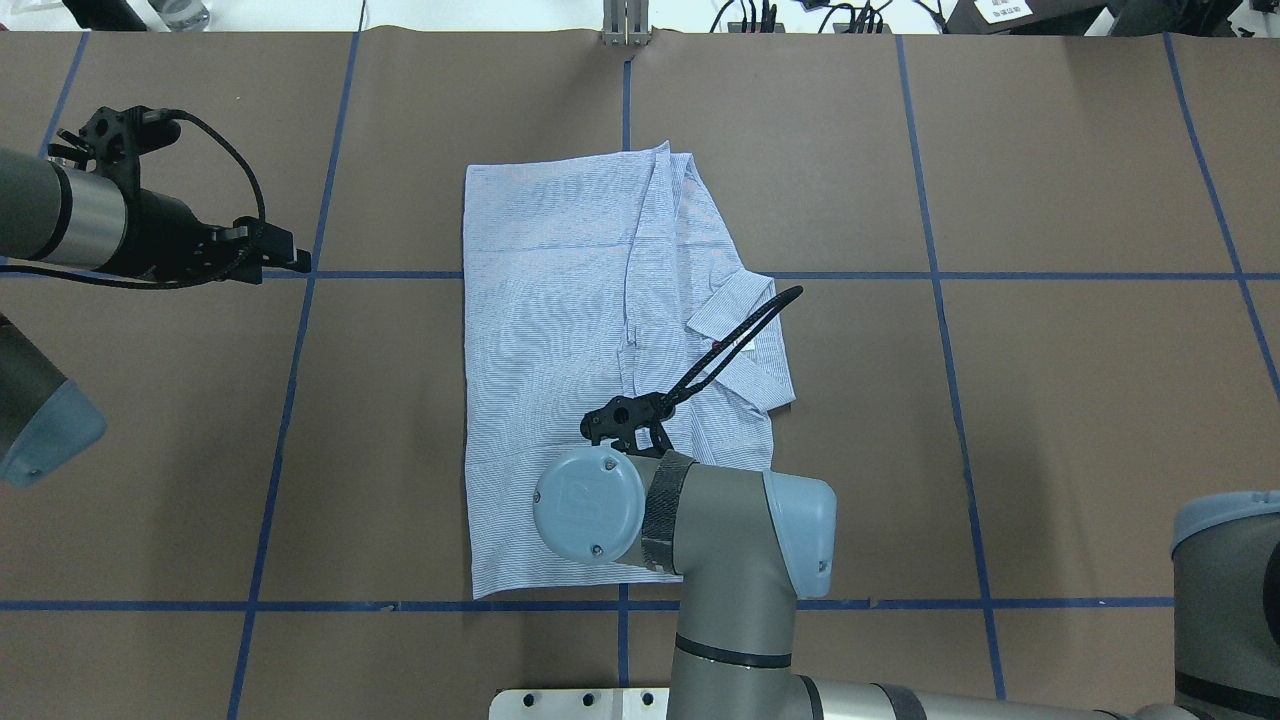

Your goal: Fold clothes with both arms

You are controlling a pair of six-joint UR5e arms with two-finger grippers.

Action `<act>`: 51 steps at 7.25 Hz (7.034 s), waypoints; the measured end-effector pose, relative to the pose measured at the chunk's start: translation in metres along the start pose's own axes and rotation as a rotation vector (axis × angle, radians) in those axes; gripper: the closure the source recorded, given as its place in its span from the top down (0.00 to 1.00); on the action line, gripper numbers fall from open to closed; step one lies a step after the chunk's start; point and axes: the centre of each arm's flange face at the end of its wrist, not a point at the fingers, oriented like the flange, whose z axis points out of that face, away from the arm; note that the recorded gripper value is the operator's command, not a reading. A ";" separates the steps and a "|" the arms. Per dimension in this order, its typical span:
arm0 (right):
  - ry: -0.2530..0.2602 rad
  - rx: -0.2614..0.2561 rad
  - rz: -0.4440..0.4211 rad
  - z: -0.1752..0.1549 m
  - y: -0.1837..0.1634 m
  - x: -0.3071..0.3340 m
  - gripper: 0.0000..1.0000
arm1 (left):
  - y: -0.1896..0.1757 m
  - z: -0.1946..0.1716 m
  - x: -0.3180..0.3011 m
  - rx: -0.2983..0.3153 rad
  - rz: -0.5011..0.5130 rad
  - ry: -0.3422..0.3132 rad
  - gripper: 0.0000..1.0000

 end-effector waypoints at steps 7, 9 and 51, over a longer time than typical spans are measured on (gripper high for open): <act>0.098 -0.045 -0.083 0.019 0.043 0.104 1.00 | 0.004 -0.005 0.001 -0.004 0.003 0.006 0.71; 0.081 -0.039 -0.077 0.009 0.045 0.112 1.00 | 0.003 -0.006 0.002 -0.001 0.004 0.008 0.70; -0.339 -0.079 1.349 0.013 0.072 0.096 0.00 | 0.332 0.108 0.136 -0.147 -0.857 -0.055 0.51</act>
